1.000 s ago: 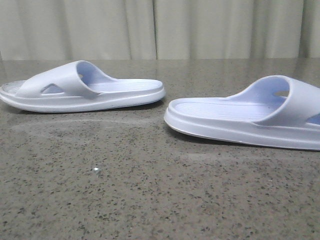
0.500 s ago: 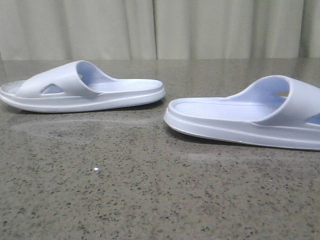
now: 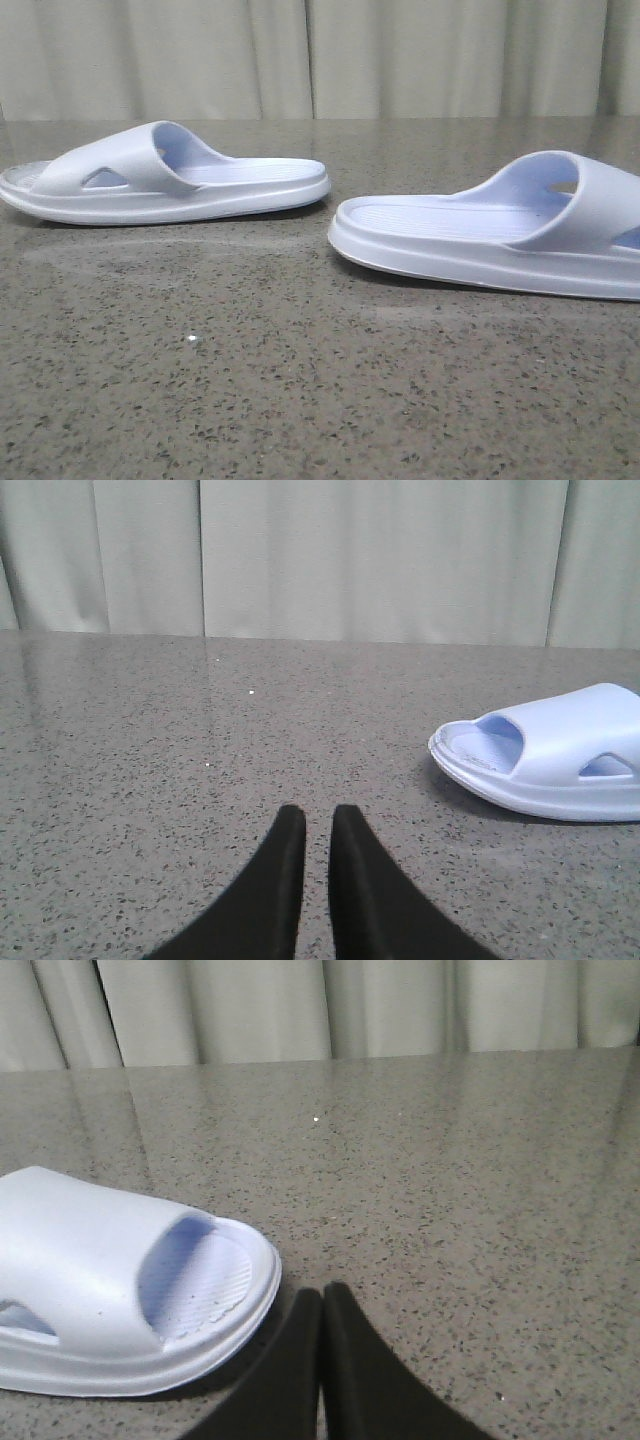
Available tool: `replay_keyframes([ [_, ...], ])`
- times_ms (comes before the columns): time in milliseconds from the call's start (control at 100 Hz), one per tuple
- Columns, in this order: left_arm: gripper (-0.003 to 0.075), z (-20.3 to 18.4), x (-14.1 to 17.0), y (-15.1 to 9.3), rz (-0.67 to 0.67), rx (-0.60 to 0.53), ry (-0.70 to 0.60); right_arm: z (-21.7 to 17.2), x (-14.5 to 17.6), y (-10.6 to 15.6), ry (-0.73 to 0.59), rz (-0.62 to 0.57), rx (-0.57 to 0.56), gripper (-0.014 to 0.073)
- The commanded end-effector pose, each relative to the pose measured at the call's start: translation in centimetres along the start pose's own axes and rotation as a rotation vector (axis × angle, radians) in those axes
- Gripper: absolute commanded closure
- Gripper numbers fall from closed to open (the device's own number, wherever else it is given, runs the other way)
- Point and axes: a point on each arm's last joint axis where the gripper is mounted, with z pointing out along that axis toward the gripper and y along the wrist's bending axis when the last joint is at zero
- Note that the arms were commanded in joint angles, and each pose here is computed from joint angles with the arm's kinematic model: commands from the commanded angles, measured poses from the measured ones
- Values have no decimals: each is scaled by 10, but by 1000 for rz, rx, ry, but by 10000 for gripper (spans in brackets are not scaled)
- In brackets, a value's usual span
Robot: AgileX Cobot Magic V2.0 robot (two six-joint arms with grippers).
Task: Insert blue slippers together front up
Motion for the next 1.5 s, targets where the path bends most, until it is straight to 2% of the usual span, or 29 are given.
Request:
replay_keyframes([
  [0,705,-2,-5,0,-1,5,-93,-1,-3,0,-107,48,0,673],
  [110,705,-2,-5,0,-1,5,-94,-1,-5,0,-125,121,-6,673],
  [430,705,-2,-5,0,-35,8,-96,-2,-12,-2,-205,184,1,673],
  [570,705,-3,-6,-1,-158,17,-112,-2,-12,-2,-205,222,-2,673],
  [790,705,-3,-12,1,-486,28,-169,-2,-13,-3,-206,475,-18,673],
  [870,705,-4,-15,1,-540,33,-177,-3,-16,-2,-196,512,-34,673],
  [990,705,-6,-27,-1,-529,54,-165,-7,-33,3,-180,495,-73,673],
  [1120,705,-5,-54,-6,-443,73,-96,-6,-58,7,-116,404,-88,673],
  [1280,705,13,-92,-9,-257,54,97,11,-92,11,78,283,-91,673],
  [1380,705,26,-110,-12,-237,55,236,28,-107,14,215,259,-100,673],
  [1490,705,40,-120,-14,-253,61,332,40,-118,15,266,260,-102,673],
])
